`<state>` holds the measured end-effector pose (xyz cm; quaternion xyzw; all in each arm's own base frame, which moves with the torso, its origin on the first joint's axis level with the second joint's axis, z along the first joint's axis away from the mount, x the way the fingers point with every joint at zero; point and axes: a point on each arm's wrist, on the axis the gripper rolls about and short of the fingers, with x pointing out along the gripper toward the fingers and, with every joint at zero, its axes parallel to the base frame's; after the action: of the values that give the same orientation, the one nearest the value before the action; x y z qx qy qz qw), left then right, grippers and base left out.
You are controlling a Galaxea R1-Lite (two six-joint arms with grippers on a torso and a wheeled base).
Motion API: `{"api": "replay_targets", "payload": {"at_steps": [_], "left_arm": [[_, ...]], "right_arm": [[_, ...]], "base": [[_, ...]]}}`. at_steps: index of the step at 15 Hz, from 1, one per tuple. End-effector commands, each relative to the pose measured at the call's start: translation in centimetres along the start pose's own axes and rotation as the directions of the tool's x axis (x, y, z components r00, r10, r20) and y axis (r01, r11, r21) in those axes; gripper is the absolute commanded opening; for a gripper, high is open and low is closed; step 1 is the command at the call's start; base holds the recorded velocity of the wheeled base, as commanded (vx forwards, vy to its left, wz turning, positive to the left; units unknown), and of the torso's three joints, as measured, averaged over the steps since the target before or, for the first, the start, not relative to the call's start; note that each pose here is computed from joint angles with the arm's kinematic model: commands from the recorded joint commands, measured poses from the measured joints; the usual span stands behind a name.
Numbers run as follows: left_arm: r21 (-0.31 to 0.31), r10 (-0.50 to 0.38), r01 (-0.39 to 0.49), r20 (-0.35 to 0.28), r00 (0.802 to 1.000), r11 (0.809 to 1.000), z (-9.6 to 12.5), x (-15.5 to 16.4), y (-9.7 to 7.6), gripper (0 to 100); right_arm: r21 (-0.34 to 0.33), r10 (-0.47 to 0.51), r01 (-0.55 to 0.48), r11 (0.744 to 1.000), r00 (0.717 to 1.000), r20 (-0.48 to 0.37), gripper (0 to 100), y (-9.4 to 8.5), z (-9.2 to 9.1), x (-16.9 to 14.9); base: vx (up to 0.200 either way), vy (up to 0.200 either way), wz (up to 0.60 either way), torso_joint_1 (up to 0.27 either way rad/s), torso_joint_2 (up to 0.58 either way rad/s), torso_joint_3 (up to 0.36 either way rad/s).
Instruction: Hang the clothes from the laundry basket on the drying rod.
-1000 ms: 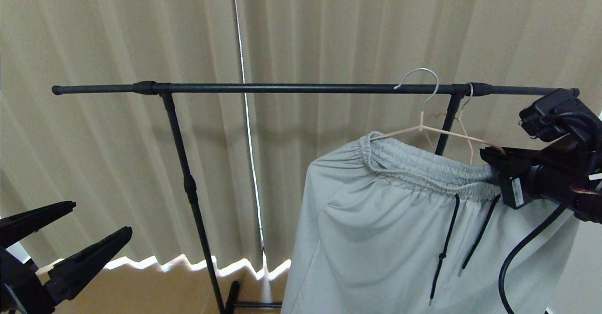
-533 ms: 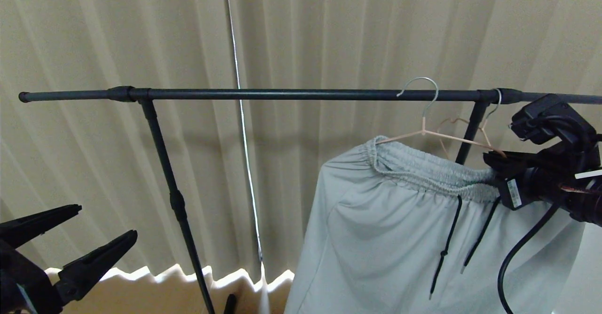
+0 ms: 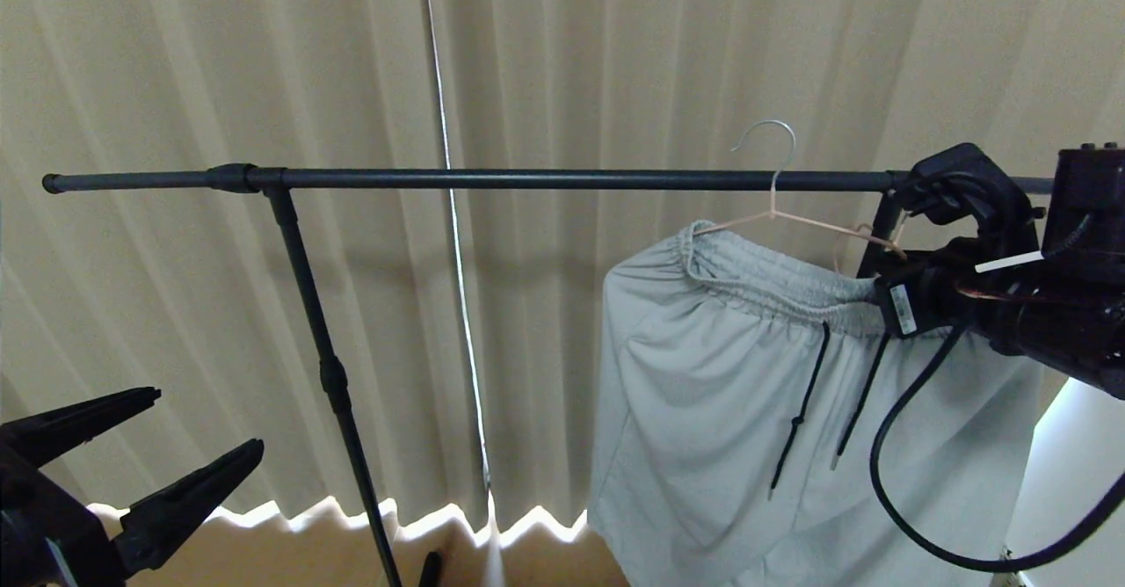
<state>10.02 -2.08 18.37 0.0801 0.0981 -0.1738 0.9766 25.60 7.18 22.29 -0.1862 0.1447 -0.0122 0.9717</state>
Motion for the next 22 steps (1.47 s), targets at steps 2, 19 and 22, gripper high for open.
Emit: {"api": "replay_targets", "payload": {"at_steps": [2,19,22], "left_arm": [[0.0,-0.005,0.005,-0.017,1.0,1.0,-0.2,0.3,0.0,100],[0.008,-0.015,0.015,-0.022,1.0,1.0,-0.3,0.3,-0.1,100],[0.01,-0.014,0.014,-0.018,1.0,1.0,-0.2,0.3,-0.1,100]], "right_arm": [[-0.01,-0.042,0.042,0.999,0.998,-0.054,0,1.1,0.3,4.3],[-0.059,0.013,-0.017,0.998,0.997,-0.073,0,5.3,0.5,6.4],[-0.075,0.044,-0.05,0.996,0.996,-0.072,0,6.7,0.6,6.7]], "base": [[0.0,0.0,0.0,0.0,0.0,0.0],[0.0,0.0,0.0,0.0,0.0,0.0],[0.0,0.0,0.0,0.0,0.0,0.0]]}}
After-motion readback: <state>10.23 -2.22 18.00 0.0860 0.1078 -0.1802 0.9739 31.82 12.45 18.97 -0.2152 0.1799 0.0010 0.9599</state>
